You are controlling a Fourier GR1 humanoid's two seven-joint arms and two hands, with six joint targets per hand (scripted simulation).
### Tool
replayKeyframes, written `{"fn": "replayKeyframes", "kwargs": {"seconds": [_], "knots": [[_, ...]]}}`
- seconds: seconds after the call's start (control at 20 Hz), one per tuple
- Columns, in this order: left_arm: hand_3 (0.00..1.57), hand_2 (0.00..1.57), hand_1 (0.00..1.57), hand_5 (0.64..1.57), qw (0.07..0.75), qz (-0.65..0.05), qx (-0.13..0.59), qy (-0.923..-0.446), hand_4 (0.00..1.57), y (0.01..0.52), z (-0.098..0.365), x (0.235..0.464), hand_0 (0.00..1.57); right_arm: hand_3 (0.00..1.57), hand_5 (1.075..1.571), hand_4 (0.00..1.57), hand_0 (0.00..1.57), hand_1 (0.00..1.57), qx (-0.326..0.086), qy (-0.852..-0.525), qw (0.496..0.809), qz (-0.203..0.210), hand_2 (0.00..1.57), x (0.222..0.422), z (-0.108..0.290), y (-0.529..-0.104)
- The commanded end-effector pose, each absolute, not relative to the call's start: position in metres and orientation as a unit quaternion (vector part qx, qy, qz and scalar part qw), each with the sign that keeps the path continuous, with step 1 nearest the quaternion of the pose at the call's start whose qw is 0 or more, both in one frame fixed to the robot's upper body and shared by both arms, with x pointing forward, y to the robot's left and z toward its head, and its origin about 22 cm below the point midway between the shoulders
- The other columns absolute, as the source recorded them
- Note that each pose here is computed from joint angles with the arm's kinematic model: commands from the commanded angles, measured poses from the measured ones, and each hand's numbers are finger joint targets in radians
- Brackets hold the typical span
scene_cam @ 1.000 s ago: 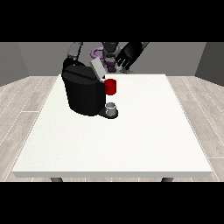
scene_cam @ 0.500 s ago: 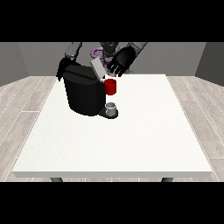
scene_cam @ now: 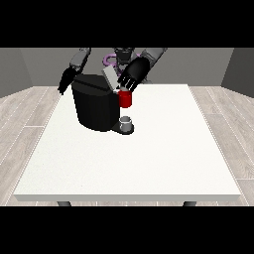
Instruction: Insert the coffee pod into the coffee machine and close the lid
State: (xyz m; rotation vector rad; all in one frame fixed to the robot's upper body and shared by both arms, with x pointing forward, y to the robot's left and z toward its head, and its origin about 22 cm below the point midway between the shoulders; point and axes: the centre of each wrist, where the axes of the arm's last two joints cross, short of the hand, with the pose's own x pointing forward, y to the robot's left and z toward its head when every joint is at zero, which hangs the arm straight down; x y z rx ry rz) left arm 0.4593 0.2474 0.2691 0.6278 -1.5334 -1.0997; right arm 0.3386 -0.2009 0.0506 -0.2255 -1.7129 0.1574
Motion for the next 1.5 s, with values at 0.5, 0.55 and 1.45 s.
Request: {"fn": "replayKeyframes", "kwargs": {"seconds": [0.5,0.55,1.45], "knots": [[1.19,1.23,1.17,1.571,0.528,-0.470,0.269,-0.654,0.42,0.235,0.265,0.462,1.17,0.00,1.571,0.00,0.00,0.00,-0.117,-0.752,0.646,0.061,0.00,0.344,0.055,-0.213],[1.19,1.24,1.17,1.571,0.517,-0.468,0.270,-0.664,0.41,0.225,0.277,0.462,1.17,0.00,1.571,0.04,0.00,0.00,-0.116,-0.766,0.631,0.042,0.00,0.358,0.073,-0.213],[1.10,1.23,1.22,1.571,0.495,-0.492,0.313,-0.644,0.00,0.230,0.247,0.462,1.22,0.00,1.571,0.00,0.00,0.00,-0.120,-0.742,0.657,0.055,0.00,0.345,0.051,-0.212]]}}
